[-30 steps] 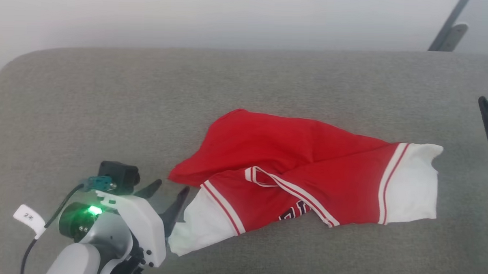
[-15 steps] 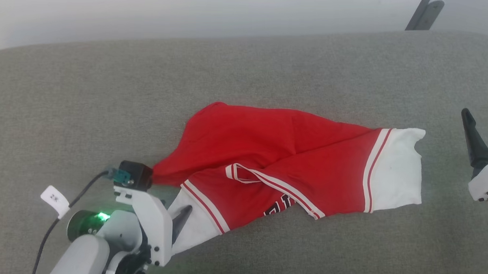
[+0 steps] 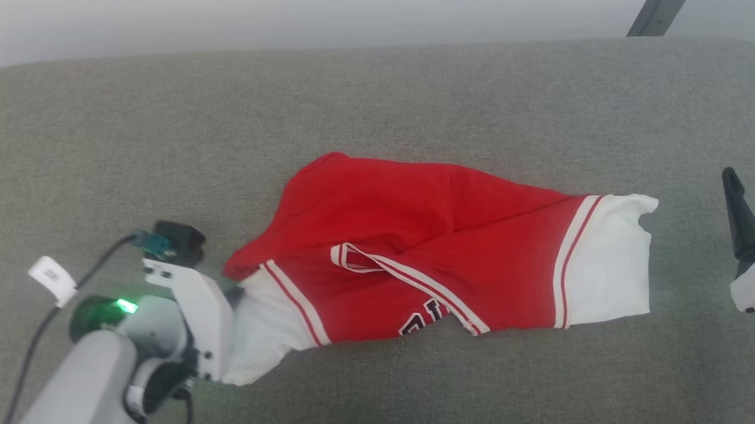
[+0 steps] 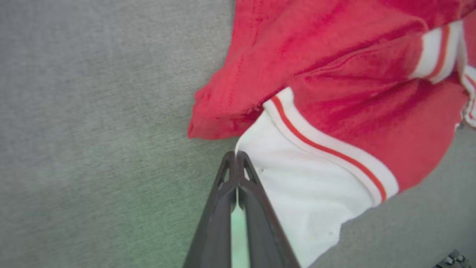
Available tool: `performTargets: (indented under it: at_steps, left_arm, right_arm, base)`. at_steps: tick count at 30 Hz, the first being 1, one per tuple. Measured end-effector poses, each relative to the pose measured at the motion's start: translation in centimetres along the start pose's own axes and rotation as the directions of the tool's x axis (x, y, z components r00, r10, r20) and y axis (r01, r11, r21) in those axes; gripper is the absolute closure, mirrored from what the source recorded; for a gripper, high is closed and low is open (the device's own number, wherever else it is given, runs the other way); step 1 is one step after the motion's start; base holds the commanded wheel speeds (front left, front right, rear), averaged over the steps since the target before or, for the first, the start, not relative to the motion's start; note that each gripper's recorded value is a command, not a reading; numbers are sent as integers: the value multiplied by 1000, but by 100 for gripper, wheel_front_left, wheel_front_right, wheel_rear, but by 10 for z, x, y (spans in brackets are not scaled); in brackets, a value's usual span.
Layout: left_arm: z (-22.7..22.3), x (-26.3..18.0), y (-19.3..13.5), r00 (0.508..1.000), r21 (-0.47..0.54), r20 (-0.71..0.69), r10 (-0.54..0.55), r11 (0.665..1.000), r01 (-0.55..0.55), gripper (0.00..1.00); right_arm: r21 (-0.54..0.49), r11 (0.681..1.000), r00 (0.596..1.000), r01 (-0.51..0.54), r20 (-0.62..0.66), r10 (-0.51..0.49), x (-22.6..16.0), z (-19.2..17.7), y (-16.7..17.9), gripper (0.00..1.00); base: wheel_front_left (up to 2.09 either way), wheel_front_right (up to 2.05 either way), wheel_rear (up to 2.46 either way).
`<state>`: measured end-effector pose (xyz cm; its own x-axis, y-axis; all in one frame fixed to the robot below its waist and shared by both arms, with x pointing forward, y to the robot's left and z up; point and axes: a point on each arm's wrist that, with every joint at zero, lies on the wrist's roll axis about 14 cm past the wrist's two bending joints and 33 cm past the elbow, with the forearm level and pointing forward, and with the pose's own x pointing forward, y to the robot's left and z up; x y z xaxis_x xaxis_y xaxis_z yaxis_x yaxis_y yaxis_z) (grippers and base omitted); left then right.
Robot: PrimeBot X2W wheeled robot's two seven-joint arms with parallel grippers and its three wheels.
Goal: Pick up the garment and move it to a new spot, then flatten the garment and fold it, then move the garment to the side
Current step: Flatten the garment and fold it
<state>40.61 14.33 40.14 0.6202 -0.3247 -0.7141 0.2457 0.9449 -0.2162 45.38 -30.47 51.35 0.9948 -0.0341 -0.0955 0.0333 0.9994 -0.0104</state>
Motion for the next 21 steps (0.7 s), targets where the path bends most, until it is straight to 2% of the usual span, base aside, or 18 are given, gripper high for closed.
performTargets:
  at_steps: [8, 11, 13, 16, 21]
  left_arm:
    - [33, -18, 49, 985, 47, 109, 133, 989, -139, 100]
    - [49, -27, 70, 970, 61, 157, 187, 978, -198, 100]
    - [72, -38, 82, 947, 77, 238, 216, 968, -240, 100]
    - [87, -45, 78, 937, 107, 293, 189, 968, -229, 100]
    - [89, -53, 45, 953, 223, 298, 60, 966, -131, 100]
  right_arm:
    - [6, 1000, 1000, -1, 3, 1, 2, 0, 3, 0]
    - [7, 1000, 1000, -2, -1, 2, 2, -2, 4, 0]
    - [8, 1000, 1000, -6, 0, 6, 3, -1, 5, 0]
    - [11, 1000, 1000, -8, 4, 8, 3, 0, 7, 0]
    - [11, 1000, 1000, -6, 1, 6, 0, -2, 7, 0]
  base:
    - [0, 0, 0]
    - [0, 0, 0]
    - [0, 0, 0]
    - [0, 0, 0]
    - [0, 0, 0]
